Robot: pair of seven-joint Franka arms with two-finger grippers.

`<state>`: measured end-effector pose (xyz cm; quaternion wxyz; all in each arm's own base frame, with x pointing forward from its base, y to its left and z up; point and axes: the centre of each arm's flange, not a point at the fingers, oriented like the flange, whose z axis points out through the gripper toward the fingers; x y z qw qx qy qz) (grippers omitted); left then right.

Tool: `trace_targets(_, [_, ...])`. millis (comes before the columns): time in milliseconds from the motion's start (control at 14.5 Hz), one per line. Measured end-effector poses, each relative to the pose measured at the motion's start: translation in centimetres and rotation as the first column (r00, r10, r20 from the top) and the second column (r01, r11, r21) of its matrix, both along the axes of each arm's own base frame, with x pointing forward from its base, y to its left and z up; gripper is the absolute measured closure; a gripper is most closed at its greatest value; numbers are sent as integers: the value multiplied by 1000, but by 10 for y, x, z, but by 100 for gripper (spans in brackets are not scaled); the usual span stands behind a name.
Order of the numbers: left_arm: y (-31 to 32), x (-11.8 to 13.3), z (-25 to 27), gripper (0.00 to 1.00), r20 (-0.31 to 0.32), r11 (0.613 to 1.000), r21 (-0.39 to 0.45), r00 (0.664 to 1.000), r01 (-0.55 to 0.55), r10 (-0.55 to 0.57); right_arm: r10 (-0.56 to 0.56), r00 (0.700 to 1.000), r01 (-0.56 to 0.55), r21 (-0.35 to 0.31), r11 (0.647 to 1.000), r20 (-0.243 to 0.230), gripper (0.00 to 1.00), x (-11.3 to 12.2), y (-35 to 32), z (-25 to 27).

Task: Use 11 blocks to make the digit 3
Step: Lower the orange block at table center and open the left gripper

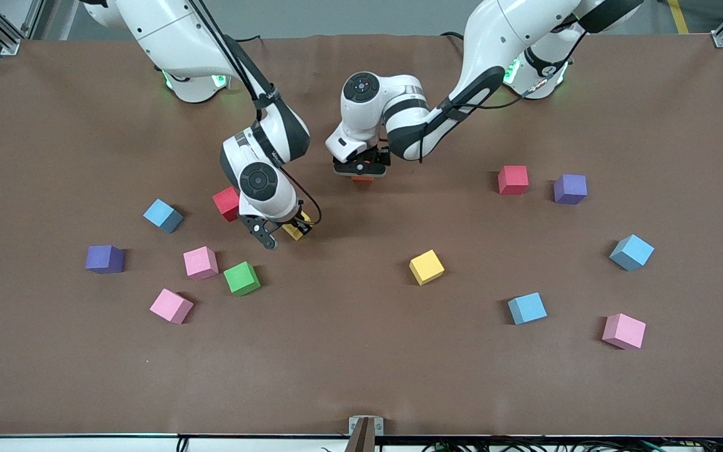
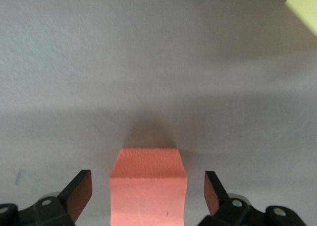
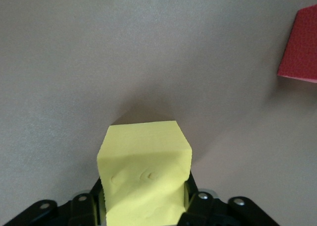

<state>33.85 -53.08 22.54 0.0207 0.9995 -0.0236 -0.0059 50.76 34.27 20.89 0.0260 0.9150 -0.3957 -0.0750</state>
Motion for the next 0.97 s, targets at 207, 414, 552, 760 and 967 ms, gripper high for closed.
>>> trace_targets(207, [18, 40, 37, 0, 63, 998, 3, 996, -64, 64, -6, 1000, 6, 4, 1000, 6, 44, 3, -2, 2])
trace_targets(414, [52, 105, 78, 0, 123, 984, -20, 976, -179, 180, -44, 999, 43, 17, 999, 19, 44, 17, -17, 15])
trace_targets(552, [87, 158, 98, 0, 147, 962, -51, 951, -267, 272, -113, 993, 114, 41, 993, -24, 44, 20, -24, 38])
trace_targets(760, [131, 215, 109, 0, 147, 925, -80, 913, -371, 379, -252, 965, 255, 27, 967, -78, 44, 9, -24, 72])
trace_targets(967, [145, 251, 105, 0, 121, 904, -83, 896, -419, 426, -374, 923, 374, -17, 927, -89, 44, -19, -16, 83])
